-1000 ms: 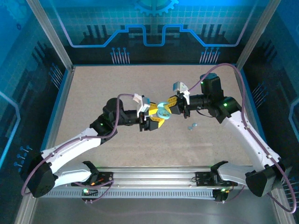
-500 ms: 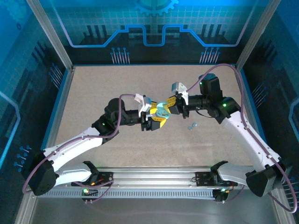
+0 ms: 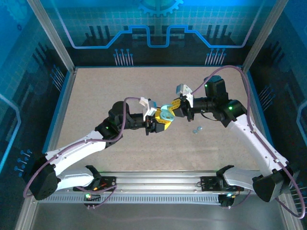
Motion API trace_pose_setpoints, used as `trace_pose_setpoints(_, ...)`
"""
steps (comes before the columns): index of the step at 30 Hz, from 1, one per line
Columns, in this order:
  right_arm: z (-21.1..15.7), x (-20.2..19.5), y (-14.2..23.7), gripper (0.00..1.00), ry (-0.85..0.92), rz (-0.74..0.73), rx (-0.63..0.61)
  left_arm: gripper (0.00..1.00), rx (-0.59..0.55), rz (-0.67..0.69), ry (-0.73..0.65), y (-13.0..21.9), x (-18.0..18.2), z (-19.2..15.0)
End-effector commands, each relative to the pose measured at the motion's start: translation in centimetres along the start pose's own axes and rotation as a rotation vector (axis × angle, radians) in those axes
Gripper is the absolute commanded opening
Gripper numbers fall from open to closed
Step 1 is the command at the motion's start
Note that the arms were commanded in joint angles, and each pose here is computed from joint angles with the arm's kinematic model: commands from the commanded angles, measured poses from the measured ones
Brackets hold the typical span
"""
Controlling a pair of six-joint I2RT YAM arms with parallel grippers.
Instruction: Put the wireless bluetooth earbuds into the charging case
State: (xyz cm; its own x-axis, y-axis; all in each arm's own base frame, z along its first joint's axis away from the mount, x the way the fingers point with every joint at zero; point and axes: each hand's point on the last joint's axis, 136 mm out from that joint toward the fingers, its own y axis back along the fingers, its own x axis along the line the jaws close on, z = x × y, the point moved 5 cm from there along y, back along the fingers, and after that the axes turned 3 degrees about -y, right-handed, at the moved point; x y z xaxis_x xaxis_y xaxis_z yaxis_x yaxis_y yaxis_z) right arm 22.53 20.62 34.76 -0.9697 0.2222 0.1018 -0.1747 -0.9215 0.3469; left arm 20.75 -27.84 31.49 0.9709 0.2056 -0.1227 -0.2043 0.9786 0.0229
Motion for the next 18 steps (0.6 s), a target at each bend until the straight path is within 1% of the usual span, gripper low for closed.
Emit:
trace_pose_setpoints(1,1.2,0.9,0.5,0.16,0.011,0.018,-0.027,0.39,-0.011,0.025,-0.036,0.3,0.1,0.4)
trace_pose_setpoints(2,1.3,0.8,0.7,0.18,0.008,0.01,-0.029,0.39,-0.016,0.029,-0.04,0.3,0.0,0.4)
trace_pose_setpoints(3,1.5,0.6,0.8,0.22,-0.003,-0.002,-0.032,0.38,-0.021,0.037,-0.043,0.4,0.1,0.3)
trace_pose_setpoints(5,2.0,0.2,1.4,0.33,-0.037,-0.039,-0.045,0.38,-0.032,0.051,-0.05,0.6,0.1,0.4)
trace_pose_setpoints(6,2.3,0.0,1.8,0.42,-0.063,-0.054,-0.058,0.37,-0.036,0.058,-0.053,0.7,0.1,0.4)
trace_pose_setpoints(7,2.7,-0.1,2.4,0.46,-0.088,-0.064,-0.072,0.37,-0.036,0.064,-0.056,0.9,0.1,0.4)
trace_pose_setpoints(9,3.5,-0.3,3.6,0.54,-0.149,-0.094,-0.105,0.37,-0.045,0.08,-0.059,1.0,0.2,0.4)
trace_pose_setpoints(10,4.0,-0.5,4.4,0.56,-0.185,-0.118,-0.129,0.36,-0.05,0.089,-0.06,1.0,0.3,0.3)
trace_pose_setpoints(11,4.2,-0.9,5.2,0.56,-0.227,-0.153,-0.149,0.36,-0.056,0.1,-0.062,1.1,0.4,0.3)
trace_pose_setpoints(12,4.3,-1.7,6.3,0.59,-0.295,-0.226,-0.175,0.36,-0.065,0.114,-0.065,1.3,0.5,0.4)
trace_pose_setpoints(13,4.0,-2.8,7.5,0.64,-0.377,-0.325,-0.196,0.36,-0.073,0.128,-0.066,1.4,0.5,0.3)
trace_pose_setpoints(14,3.2,-3.7,8.5,0.65,-0.457,-0.417,-0.203,0.36,-0.084,0.14,-0.07,1.5,0.6,0.4)
trace_pose_setpoints(16,0.5,-5.5,10.4,0.64,-0.613,-0.574,-0.201,0.35,-0.104,0.17,-0.078,1.9,0.8,0.4)
trace_pose_setpoints(18,-3.7,-7.4,11.6,0.63,-0.807,-0.719,-0.163,0.35,-0.112,0.182,-0.079,2.1,0.8,0.5)
